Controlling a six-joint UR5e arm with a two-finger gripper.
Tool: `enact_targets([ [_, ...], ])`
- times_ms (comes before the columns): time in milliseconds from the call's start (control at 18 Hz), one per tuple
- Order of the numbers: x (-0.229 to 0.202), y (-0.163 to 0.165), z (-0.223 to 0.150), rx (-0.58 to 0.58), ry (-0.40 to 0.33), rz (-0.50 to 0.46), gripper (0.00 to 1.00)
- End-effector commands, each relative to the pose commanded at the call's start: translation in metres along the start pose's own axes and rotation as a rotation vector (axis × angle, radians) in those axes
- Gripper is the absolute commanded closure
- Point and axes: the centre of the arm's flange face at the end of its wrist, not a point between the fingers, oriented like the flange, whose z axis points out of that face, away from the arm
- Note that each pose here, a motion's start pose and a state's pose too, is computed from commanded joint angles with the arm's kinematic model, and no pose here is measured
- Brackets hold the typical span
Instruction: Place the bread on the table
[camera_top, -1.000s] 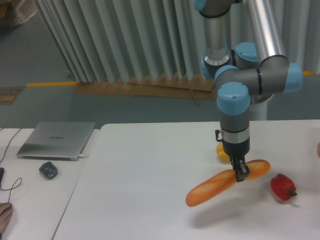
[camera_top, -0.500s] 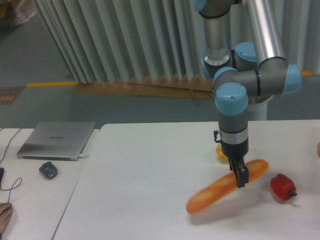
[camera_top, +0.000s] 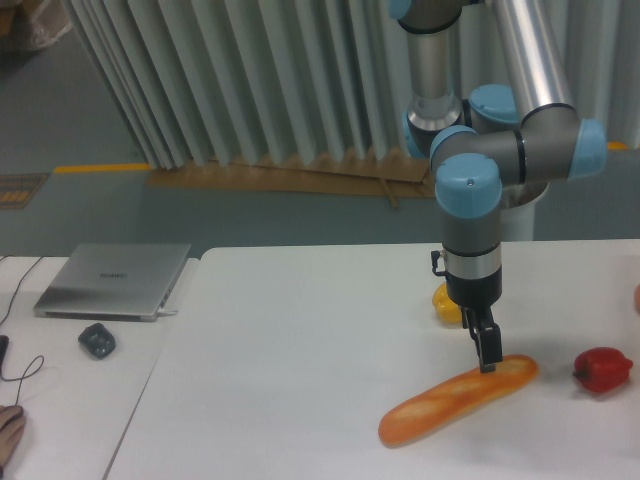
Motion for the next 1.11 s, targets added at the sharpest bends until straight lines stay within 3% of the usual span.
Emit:
enact_targets([
  [278, -0.006, 0.024, -0.016, 0.003, -0.018, -0.036, 0.0],
  [556, -0.008, 0.062, -0.035, 0.029, -0.019, 0.007, 0.0],
  [1111, -0.019, 0.184, -0.044, 0.024, 0.006, 0.116, 0.0],
])
